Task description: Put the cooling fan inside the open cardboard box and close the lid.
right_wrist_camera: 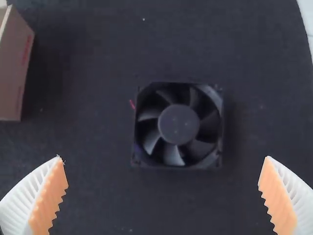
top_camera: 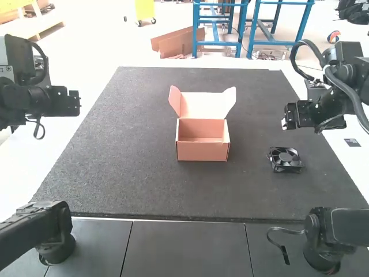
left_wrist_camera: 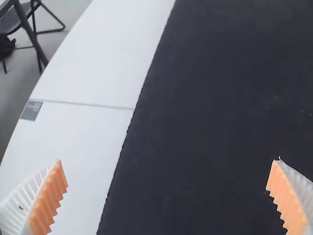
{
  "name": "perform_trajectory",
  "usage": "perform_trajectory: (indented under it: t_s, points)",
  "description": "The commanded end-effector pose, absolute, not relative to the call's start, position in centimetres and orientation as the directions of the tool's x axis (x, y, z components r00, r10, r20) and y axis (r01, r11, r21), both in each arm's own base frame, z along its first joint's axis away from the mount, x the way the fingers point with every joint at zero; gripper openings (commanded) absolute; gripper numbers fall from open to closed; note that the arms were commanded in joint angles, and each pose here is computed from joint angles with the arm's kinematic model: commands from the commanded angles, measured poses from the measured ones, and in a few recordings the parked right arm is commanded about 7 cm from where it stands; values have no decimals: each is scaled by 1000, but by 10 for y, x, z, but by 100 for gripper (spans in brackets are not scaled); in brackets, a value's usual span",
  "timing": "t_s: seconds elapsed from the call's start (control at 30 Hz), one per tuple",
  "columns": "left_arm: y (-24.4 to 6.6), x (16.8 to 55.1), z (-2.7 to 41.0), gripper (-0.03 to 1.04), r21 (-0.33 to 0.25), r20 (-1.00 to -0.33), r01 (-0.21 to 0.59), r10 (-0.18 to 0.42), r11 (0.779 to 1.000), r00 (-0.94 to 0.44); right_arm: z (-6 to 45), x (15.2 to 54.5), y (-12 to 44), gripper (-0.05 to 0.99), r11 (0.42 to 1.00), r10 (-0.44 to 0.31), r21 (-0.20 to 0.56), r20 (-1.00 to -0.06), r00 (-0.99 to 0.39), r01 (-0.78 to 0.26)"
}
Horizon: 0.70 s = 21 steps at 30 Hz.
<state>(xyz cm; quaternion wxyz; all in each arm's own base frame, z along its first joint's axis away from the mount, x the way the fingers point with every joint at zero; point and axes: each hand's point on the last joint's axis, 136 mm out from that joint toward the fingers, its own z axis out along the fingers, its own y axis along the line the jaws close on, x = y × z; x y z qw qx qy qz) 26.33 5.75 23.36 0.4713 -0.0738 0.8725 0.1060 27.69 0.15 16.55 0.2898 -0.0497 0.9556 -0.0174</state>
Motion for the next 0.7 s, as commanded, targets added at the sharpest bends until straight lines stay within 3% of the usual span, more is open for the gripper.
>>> perform_trajectory:
  t_s: [0.0,0.13,0.37,0.67]
  points:
    - [55,270,233,97,116,-833,-219,-26,969,-553,176,289,-17,90,996,-84,-71,-546,-833,-54]
    - [49,276,232,97,111,-832,-194,-16,975,-554,169,292,-52,90,997,11,-59,-501,-866,47]
    - [29,285,230,97,107,-831,-121,22,987,-555,148,284,-77,90,997,4,-64,-414,-910,33]
    - [13,302,231,97,104,-822,-71,46,992,-568,108,289,-67,90,1000,-16,19,-322,-947,-23]
